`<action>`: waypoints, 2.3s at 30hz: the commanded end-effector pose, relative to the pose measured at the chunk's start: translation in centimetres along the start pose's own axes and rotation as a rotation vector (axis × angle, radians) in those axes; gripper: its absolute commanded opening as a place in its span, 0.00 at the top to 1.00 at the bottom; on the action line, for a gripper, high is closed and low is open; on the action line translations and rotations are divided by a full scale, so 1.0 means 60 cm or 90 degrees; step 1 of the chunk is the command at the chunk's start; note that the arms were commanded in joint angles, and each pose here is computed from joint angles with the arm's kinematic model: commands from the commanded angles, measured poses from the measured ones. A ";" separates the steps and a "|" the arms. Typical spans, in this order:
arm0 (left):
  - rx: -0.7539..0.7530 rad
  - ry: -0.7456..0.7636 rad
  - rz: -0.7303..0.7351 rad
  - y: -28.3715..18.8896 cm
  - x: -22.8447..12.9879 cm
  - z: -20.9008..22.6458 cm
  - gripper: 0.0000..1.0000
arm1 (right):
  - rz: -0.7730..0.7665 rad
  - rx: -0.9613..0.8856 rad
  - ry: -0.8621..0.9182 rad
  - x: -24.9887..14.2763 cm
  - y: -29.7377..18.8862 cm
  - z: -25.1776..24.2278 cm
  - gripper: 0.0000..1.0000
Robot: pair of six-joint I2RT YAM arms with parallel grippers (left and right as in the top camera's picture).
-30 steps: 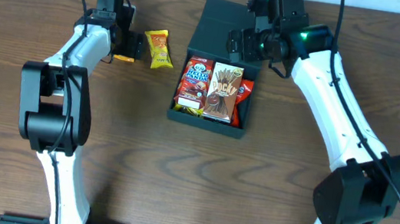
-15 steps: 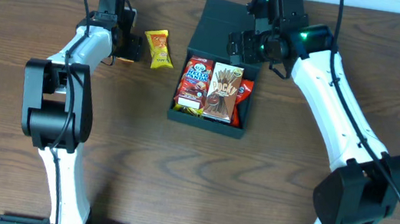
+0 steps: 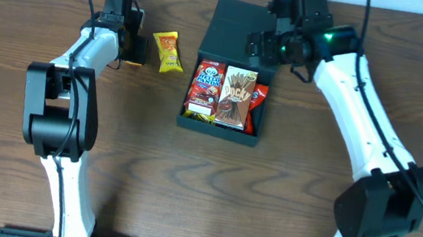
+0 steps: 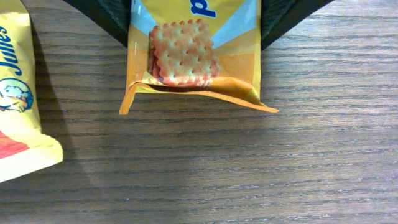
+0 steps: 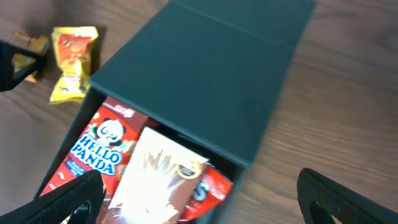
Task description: Pack container
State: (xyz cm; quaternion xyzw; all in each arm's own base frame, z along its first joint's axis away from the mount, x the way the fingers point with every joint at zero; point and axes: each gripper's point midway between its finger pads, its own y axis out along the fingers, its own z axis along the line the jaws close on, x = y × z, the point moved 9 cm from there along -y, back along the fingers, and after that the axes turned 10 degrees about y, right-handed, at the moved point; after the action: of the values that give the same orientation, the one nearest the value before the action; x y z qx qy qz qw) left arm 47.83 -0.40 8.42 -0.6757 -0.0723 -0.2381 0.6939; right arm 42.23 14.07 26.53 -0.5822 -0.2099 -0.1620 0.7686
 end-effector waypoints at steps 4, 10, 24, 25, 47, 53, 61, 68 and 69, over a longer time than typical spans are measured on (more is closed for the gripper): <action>-0.002 -0.032 0.018 0.016 -0.010 0.001 0.48 | -0.074 -0.009 0.011 0.029 -0.080 -0.026 0.01; -0.002 -0.061 0.020 0.015 -0.011 0.001 0.52 | -0.097 -0.055 0.039 0.034 -0.114 -0.066 0.01; -0.002 -0.096 0.027 -0.004 0.006 0.004 0.57 | -0.120 -0.136 0.090 0.033 -0.167 -0.133 0.01; -0.002 -0.096 0.026 -0.009 0.012 0.006 0.57 | -0.121 -0.148 0.093 0.032 -0.169 -0.138 0.01; -0.013 0.030 -0.043 -0.218 0.172 -0.147 0.65 | -0.132 -0.248 0.182 0.017 -0.229 -0.259 0.01; -0.087 0.028 -0.002 -0.235 0.150 -0.285 0.67 | -0.137 -0.277 0.218 0.010 -0.247 -0.306 0.01; -0.137 0.096 0.078 -0.261 0.092 -0.418 0.66 | -0.140 -0.306 0.233 0.001 -0.265 -0.349 0.01; -0.177 0.125 0.119 -0.271 0.050 -0.497 0.67 | -0.146 -0.316 0.255 -0.004 -0.275 -0.373 0.01; -0.178 0.129 0.123 -0.270 0.045 -0.505 0.66 | -0.147 -0.313 0.256 -0.005 -0.276 -0.375 0.01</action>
State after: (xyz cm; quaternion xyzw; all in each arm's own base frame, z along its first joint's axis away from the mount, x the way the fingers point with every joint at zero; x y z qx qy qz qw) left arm 37.23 -29.10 22.99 -0.7349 0.0879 -0.2646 0.6182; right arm 37.51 -11.49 32.98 -0.6808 -0.0529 -0.3904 0.6175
